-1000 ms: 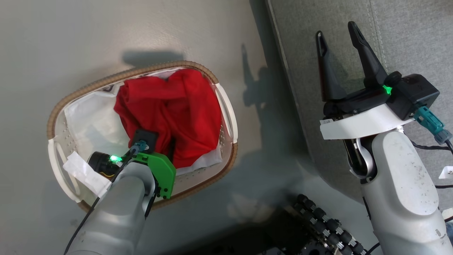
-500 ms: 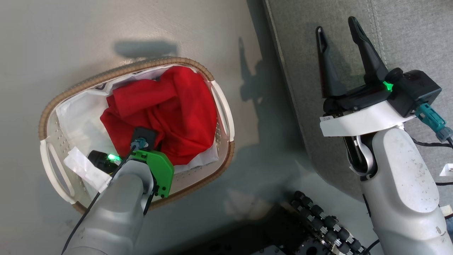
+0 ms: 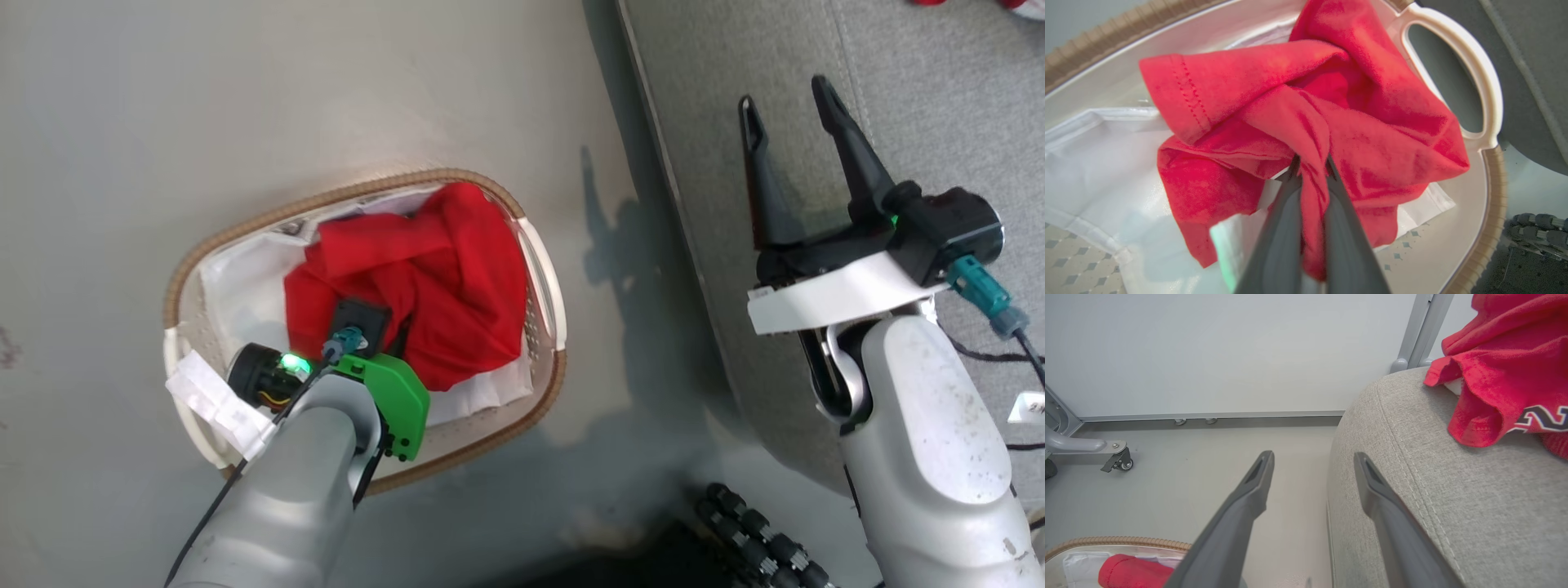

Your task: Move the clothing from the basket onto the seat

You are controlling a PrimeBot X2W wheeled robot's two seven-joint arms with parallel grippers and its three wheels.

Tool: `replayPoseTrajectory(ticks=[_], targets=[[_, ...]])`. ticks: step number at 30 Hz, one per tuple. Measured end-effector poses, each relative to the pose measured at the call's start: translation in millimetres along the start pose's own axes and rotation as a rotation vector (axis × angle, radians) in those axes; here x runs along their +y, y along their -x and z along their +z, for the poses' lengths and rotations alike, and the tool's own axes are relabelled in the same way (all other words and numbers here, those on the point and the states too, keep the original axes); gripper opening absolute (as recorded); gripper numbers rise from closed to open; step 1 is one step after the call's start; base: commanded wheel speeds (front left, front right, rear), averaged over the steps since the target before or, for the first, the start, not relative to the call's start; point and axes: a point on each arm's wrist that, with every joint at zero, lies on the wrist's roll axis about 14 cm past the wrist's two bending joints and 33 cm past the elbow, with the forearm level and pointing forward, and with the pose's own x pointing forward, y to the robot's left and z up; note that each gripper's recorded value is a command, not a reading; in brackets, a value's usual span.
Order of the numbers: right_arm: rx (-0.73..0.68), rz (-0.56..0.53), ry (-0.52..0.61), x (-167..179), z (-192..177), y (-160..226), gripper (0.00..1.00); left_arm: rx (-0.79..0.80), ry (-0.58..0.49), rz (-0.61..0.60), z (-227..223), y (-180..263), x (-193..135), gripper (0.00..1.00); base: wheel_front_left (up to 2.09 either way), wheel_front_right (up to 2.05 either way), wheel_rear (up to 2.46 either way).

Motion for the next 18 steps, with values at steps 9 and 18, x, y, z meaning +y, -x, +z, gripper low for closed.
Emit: replayPoseTrajectory(ticks=[9, 18], targets=[[-0.014, 0.000, 0.019, 6.3, 20.4, 26.7, 1.00, -0.227, -0.016, 0.014, 74.0, 41.6, -15.6, 0.00, 0.00, 0.00, 0.00], [-0.063, 0.039, 0.006, 26.2, 50.0, 59.8, 1.00, -0.464, -0.230, 0.042, 153.8, 111.2, -32.0, 0.00, 0.00, 0.00, 0.00]])
